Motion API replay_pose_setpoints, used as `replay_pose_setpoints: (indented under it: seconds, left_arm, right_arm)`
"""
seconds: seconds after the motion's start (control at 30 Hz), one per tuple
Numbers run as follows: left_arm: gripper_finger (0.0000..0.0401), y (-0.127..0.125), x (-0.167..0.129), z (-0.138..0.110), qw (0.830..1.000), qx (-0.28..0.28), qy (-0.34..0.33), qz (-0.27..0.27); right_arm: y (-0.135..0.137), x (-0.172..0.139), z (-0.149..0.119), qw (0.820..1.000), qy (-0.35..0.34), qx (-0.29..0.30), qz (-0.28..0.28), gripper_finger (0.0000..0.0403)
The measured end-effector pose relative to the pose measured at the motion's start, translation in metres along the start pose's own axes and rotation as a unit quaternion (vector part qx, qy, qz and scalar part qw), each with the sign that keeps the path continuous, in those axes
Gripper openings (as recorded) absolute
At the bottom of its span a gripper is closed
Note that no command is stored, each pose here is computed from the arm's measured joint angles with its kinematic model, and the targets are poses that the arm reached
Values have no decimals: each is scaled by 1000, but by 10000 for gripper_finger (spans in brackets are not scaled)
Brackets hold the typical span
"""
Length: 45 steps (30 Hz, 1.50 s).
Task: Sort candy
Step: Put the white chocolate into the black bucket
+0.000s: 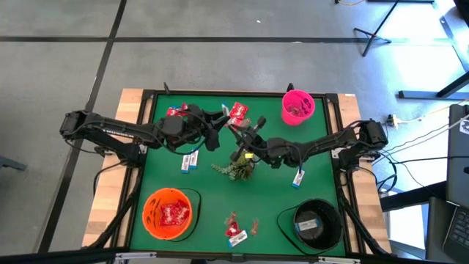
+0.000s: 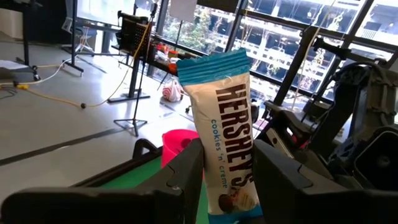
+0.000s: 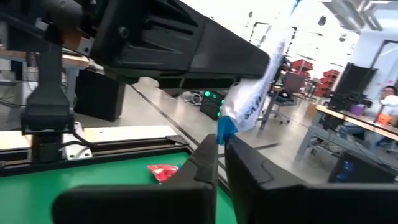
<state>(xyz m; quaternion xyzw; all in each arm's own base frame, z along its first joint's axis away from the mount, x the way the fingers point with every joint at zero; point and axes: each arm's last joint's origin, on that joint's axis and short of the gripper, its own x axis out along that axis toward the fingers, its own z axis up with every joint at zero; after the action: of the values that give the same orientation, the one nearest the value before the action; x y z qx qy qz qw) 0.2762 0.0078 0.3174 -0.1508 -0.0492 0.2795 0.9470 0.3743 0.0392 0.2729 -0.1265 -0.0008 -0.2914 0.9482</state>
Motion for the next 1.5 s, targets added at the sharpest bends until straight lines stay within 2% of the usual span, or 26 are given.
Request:
replay_pose_setpoints:
  seconds: [0.1, 0.33, 0.43, 0.67, 0.87, 1.27, 1.5]
  left_arm:
    - [114, 0, 0, 0, 1000, 0, 0, 0]
    - [114, -1, 0, 0, 1000, 0, 1, -4]
    - [114, -1, 0, 0, 1000, 1, 4, -10]
    - [114, -1, -1, -2, 1000, 5, 10, -11]
    - [117, -2, -1, -2, 999, 32, 14, -24]
    - [187, -2, -1, -2, 999, 47, 12, -24]
    - [213, -1, -3, 1, 998, 56, 10, -24]
  right_arm:
    - [1, 0, 0, 1000, -6, 1, 13, 13]
    - [1, 0, 0, 1000, -5, 13, 12, 21]
    - [1, 0, 0, 1000, -5, 11, 12, 5]
    - [1, 0, 0, 1000, -1, -4, 8, 1]
    - [2, -5, 2, 1000, 9, -17, -3, 1]
    - [7, -32, 19, 996, 41, -71, -24, 0]
    - [4, -52, 29, 991, 71, -104, -38, 0]
